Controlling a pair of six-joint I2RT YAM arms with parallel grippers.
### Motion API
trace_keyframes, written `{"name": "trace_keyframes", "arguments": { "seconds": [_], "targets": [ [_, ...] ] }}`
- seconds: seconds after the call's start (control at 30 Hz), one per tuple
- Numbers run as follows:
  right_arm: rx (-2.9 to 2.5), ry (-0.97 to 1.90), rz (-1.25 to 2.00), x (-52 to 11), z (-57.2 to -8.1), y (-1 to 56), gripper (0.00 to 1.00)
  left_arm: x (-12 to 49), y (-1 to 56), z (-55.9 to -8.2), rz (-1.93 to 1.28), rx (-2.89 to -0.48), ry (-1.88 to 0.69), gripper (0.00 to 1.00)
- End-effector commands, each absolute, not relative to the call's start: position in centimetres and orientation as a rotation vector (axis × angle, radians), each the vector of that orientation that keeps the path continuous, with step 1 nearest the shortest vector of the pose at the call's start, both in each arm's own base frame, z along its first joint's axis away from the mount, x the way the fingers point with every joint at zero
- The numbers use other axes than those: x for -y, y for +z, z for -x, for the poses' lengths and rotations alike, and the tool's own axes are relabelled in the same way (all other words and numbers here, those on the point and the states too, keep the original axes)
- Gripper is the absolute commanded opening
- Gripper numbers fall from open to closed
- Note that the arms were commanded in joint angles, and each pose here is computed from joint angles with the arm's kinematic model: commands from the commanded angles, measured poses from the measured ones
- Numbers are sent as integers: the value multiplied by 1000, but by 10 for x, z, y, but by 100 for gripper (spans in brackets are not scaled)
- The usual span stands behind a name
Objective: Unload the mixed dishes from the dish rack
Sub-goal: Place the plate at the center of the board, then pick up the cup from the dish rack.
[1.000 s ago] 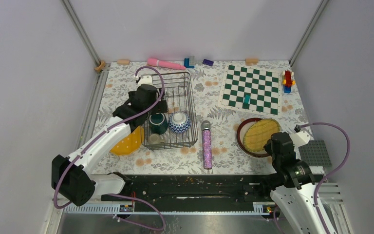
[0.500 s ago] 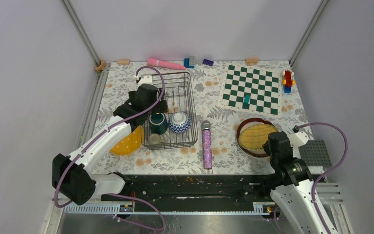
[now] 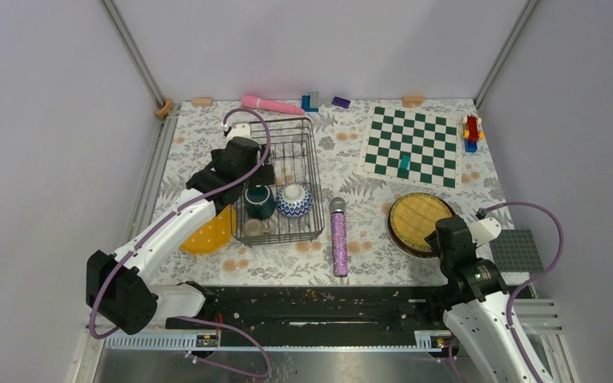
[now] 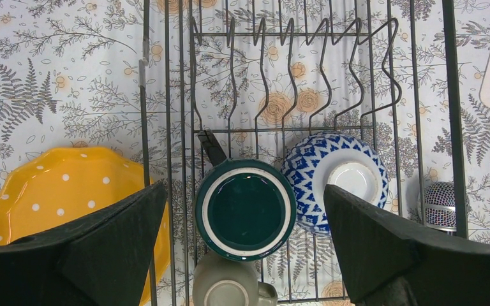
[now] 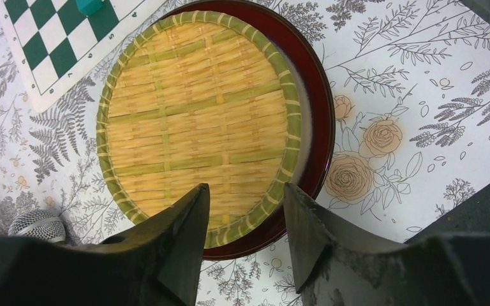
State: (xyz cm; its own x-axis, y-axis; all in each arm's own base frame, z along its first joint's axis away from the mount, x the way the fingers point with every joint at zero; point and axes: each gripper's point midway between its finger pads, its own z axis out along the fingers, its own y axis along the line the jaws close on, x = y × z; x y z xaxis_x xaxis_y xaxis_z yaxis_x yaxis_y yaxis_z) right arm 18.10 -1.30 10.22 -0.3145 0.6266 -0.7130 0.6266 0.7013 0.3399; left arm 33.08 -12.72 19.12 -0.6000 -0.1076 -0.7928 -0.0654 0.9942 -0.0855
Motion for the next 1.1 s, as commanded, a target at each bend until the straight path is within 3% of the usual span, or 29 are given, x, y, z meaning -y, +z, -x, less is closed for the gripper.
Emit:
{"name": "trace_keyframes", "arguments": {
  "seconds": [0.0,0.2,0.4,1.07],
  "targets": [
    [-1992,-10,-986,16,-183,101,56,128,214,-342,158,-2149,-65,99],
    [-1989,-4,-943,15,-186,106,73,128,214,-341,158,-2154,-67,99],
    [-1950,80,-832,4,-202,121,99,128,209,-339,155,-2180,-62,99],
    [-1920,176,-592,-20,-230,134,99,145,136,-329,71,-2432,-50,99]
  ]
}}
